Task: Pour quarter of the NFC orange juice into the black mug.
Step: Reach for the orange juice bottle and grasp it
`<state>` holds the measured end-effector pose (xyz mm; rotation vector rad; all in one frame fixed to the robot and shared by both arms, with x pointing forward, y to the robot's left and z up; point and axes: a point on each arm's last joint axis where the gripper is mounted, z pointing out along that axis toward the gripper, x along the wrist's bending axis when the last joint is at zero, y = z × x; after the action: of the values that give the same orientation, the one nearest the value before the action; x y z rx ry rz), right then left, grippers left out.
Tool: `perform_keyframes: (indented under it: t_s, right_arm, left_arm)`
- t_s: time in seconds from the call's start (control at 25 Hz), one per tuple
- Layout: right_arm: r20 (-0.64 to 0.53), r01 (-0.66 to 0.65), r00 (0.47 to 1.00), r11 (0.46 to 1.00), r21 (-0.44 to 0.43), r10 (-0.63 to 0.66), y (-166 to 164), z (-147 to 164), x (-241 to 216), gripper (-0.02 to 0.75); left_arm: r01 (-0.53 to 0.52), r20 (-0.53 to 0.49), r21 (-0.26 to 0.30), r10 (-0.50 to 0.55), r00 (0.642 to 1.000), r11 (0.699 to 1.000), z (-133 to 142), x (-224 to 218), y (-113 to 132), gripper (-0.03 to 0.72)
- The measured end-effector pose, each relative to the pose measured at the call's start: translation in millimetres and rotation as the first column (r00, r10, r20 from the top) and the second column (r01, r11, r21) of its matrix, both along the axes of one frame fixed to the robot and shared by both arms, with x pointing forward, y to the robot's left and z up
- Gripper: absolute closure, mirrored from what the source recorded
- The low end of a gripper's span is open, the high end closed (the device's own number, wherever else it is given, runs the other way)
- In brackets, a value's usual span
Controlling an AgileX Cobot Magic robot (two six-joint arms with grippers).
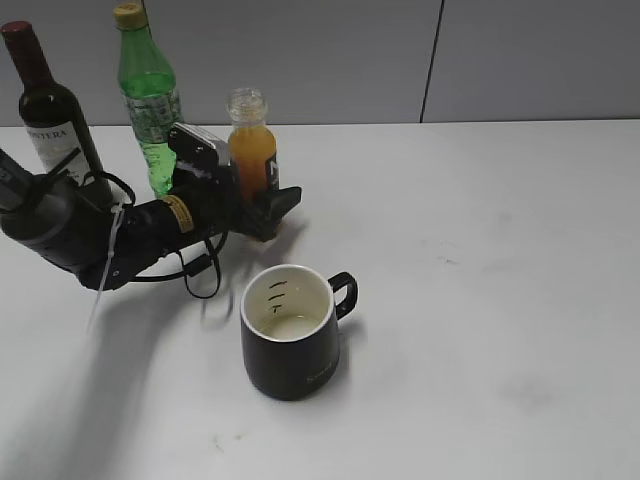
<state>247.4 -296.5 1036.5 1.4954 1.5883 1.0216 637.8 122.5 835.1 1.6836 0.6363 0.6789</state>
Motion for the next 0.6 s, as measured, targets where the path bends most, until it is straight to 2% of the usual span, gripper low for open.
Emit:
perform_keyframes:
  t_s: [0.12, 0.6]
  right_arm:
    - [0.0, 0.0, 1.0, 1.0, 0.0, 0.0, 0.0, 0.0, 0.0, 0.171]
    - [0.0, 0.0, 1.0, 1.0, 0.0, 0.0, 0.0, 0.0, 0.0, 0.171]
  left_arm:
    - [0.001, 0.003, -0.003, -0.001, 1.0, 1.0, 0.3, 0.2, -0.8, 0.221]
    - [0.014, 0.031, 0.003, -0.014, 0.999, 1.0, 1.7, -6.9, 0.7, 0.219]
